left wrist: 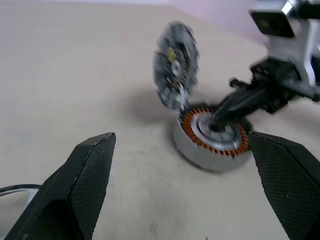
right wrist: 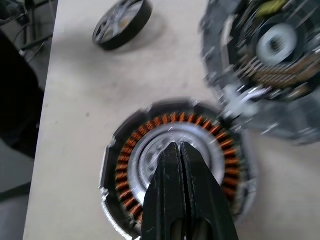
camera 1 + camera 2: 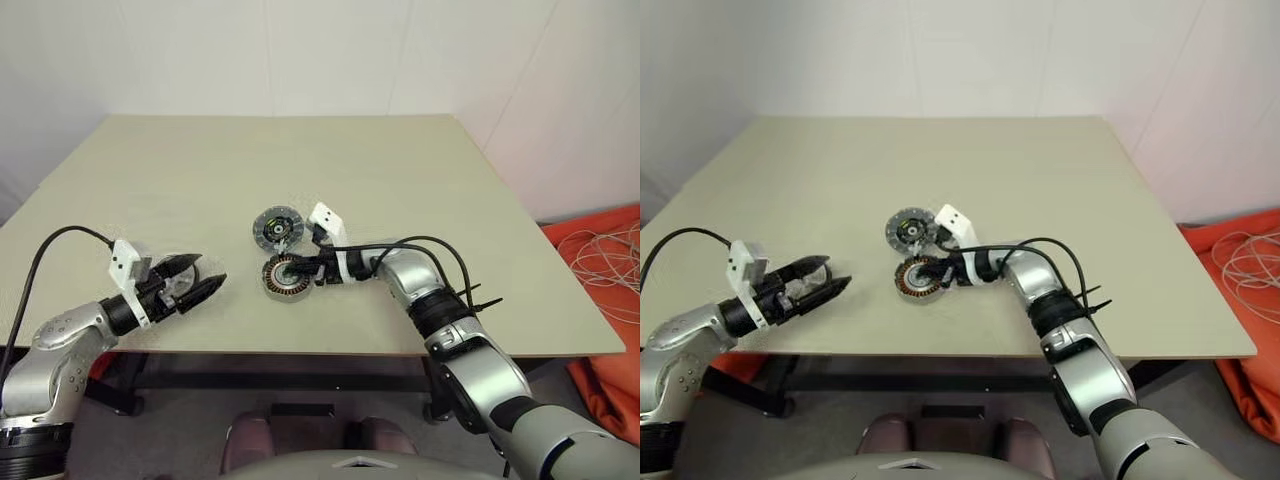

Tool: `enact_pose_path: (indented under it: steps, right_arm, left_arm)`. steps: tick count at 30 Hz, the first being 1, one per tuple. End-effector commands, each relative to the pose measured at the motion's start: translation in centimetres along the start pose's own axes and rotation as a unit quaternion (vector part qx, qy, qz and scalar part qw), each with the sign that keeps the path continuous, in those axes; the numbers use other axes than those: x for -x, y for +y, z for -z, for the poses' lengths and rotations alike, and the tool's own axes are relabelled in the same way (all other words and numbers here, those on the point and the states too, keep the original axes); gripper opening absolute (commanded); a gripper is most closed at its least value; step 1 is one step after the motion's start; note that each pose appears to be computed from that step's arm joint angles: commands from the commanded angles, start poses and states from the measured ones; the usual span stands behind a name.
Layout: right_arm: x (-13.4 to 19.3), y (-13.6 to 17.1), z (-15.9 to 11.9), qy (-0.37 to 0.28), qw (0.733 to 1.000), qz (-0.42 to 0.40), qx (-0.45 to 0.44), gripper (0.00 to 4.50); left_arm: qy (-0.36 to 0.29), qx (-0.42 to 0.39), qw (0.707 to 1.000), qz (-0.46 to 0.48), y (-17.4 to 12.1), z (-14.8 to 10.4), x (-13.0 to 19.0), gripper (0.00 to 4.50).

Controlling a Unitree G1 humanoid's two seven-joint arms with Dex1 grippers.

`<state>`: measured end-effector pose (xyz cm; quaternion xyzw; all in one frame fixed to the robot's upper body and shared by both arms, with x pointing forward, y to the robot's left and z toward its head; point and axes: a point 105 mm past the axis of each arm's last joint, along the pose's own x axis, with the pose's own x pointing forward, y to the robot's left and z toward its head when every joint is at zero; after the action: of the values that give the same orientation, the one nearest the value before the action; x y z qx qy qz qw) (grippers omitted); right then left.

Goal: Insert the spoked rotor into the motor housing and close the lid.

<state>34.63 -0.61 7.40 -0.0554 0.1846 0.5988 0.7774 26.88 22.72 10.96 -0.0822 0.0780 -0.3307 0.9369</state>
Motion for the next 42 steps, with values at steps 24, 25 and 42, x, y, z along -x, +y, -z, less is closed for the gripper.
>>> enact_pose_path:
  steps: [24, 25, 42]
  right_arm:
    - [8.7, 2.9, -2.2, 0.03, 0.991, -0.066, 0.111, 4.46]
    - [8.7, 2.8, -2.2, 0.029, 0.991, -0.062, 0.118, 4.46]
    - [8.7, 2.4, -1.9, 0.033, 0.989, -0.051, 0.135, 4.46]
  left_arm:
    - [-0.091, 0.411, 0.878, -0.229, 3.0, 1.7, 5.9, 4.5]
    - [-0.098, 0.427, 0.87, -0.227, 2.8, 1.8, 5.8, 4.5]
    - [-0.141, 0.552, 0.793, -0.216, 1.4, 4.0, 4.5, 4.5]
